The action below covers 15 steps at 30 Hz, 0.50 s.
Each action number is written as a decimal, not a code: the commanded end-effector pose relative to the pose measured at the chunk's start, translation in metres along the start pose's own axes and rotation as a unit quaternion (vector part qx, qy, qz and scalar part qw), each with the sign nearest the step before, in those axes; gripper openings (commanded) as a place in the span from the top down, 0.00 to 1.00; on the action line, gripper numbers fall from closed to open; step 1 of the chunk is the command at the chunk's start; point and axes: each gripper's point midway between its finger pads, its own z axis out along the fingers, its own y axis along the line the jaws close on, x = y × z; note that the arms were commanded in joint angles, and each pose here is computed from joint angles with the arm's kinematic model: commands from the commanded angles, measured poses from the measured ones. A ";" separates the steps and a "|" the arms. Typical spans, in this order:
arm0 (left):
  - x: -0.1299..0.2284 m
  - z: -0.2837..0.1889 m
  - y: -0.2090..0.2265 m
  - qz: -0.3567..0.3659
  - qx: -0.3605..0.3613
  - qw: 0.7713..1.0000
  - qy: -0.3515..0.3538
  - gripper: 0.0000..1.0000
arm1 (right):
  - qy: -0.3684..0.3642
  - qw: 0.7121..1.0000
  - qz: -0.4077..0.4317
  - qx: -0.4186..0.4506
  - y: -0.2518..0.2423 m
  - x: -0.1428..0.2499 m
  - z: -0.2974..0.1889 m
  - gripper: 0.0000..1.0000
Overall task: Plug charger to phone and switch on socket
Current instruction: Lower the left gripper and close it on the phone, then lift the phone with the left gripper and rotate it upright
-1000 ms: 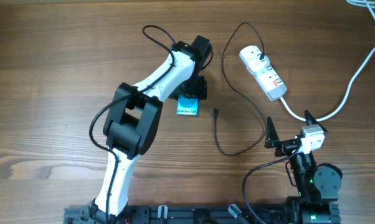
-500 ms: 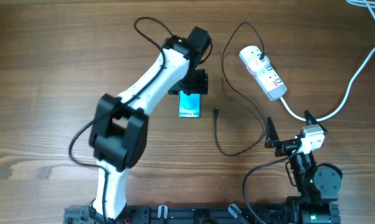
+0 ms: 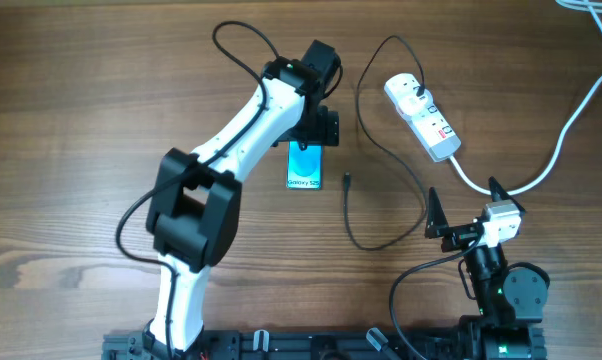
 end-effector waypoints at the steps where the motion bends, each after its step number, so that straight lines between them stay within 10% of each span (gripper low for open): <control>1: 0.006 0.026 0.002 0.000 -0.019 1.000 0.018 0.00 | -0.004 1.000 -0.010 -0.001 0.000 -0.002 0.000 0.00; 15: 0.039 0.078 0.001 0.016 -0.057 0.994 0.088 0.09 | -0.005 1.000 -0.010 -0.001 0.000 -0.002 0.000 0.00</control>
